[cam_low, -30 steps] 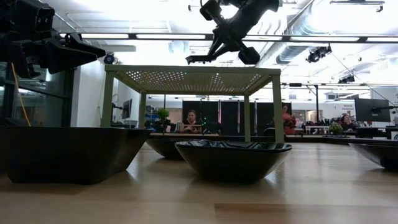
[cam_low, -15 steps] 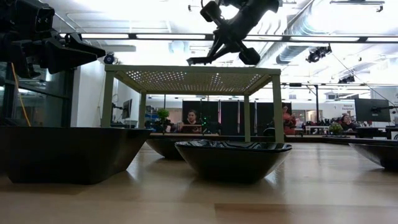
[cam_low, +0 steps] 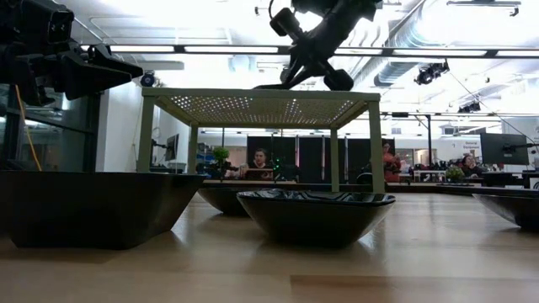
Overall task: Pick & Place Mini shaped plates
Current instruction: Stack the square plate on top of the other square plates on the shelf, then put the leaf-shaped plate on the shelf
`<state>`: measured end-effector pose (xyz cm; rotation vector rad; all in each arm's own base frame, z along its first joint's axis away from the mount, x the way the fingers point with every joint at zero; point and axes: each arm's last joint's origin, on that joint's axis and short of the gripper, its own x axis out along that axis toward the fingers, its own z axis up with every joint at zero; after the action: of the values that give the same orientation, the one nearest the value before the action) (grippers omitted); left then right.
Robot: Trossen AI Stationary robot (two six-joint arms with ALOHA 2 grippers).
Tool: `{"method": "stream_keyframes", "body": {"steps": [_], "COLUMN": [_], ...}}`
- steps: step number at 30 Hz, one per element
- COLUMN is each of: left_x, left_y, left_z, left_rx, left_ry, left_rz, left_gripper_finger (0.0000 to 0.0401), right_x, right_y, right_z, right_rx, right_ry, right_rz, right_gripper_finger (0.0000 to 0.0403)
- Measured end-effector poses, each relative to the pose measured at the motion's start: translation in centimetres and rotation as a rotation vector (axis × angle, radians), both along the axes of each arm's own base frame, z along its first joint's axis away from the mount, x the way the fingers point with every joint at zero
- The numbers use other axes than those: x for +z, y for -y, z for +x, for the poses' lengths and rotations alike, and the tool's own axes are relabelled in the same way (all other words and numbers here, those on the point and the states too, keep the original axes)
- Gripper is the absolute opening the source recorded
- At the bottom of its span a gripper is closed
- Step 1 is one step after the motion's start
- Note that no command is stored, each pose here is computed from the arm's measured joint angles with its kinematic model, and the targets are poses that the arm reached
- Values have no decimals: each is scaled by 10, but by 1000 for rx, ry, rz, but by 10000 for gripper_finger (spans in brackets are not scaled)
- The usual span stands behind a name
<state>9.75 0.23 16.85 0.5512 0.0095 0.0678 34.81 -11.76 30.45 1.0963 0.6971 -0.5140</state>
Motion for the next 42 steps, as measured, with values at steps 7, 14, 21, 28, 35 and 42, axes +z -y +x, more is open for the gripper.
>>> {"method": "stream_keyframes", "body": {"steps": [7,14,21,28,35,42], "left_x": [0,0,0,0,0,0], "left_y": [0,0,0,0,0,0], "left_z": [0,0,0,0,0,0], "left_rx": [0,0,0,0,0,0], "left_ry": [0,-1,0,0,0,0], "left_rz": [0,0,0,0,0,0], "left_gripper_finger": [193,193,193,193,193,193], "right_x": [-7,-7,-7,-7,6,25], "right_y": [2,1,1,1,-2,-8], "right_z": [6,6,6,6,-1,-18], "right_rx": [10,12,29,46,70,72], "right_ry": [5,5,5,12,44,31], "right_rz": [21,20,9,26,-22,-93], "right_gripper_finger": [14,14,29,88,121,124]}}
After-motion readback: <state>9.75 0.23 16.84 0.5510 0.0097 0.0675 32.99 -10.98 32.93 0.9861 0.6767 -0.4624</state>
